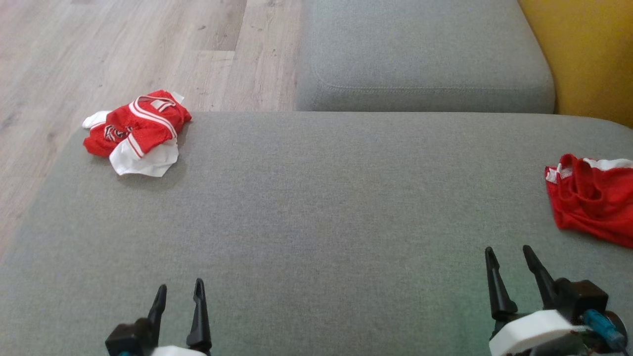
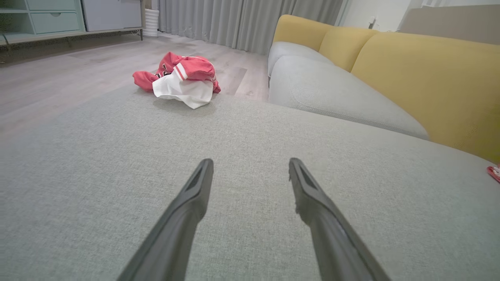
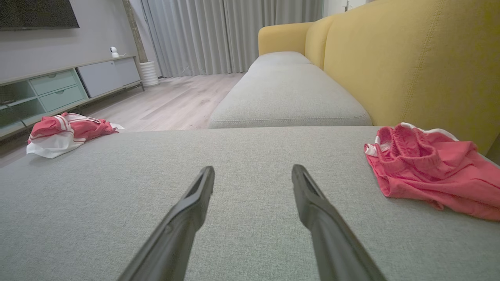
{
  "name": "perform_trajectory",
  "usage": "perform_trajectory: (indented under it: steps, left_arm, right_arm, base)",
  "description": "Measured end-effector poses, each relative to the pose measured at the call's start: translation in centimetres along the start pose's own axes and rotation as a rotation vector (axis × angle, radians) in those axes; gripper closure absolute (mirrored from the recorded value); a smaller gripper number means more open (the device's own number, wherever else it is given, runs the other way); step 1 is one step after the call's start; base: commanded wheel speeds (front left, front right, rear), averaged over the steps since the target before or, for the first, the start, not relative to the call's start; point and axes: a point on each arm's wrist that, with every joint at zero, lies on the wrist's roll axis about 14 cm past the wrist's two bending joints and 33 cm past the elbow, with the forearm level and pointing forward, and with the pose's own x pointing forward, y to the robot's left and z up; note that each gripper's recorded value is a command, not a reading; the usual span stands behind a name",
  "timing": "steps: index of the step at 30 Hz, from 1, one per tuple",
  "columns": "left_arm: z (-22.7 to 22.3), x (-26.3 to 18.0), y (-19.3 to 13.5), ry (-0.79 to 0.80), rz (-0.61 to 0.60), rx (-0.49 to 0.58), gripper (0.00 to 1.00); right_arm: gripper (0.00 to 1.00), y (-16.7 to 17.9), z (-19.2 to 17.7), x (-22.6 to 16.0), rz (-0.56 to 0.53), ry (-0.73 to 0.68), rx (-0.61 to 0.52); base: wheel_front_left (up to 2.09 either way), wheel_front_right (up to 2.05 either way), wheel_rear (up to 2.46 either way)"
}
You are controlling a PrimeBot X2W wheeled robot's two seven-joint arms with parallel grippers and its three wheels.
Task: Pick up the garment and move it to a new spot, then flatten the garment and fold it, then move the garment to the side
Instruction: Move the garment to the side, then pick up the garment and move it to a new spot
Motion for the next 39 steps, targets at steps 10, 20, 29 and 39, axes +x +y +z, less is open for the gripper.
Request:
perform_trajectory:
  steps: [10, 20, 29, 39]
  left_arm:
    - [-0.3, 0.0, 0.2, 0.014, 0.005, -0.006, 0.00]
    - [-0.2, -0.5, 1.1, 0.007, 0.039, -0.015, 0.00]
    - [1.3, -2.5, 4.9, -0.055, 0.164, -0.038, 0.00]
    - [2.5, -6.5, 10.6, -0.131, 0.397, -0.089, 0.00]
  right_arm:
    - [0.00, -0.1, -0.3, 0.0, -0.004, 0.010, 0.002]
    - [0.00, 1.0, -0.8, 0.7, 0.034, 0.029, 0.016]
    - [0.00, 5.4, -0.9, 3.1, 0.176, 0.040, 0.006]
    - [0.00, 15.1, -0.5, 6.4, 0.459, 0.044, -0.010]
  base:
    - [0.00, 0.00, 0.00]
    - [0.00, 0.00, 0.00]
    - [0.00, 0.00, 0.00]
    - [0.00, 0.00, 0.00]
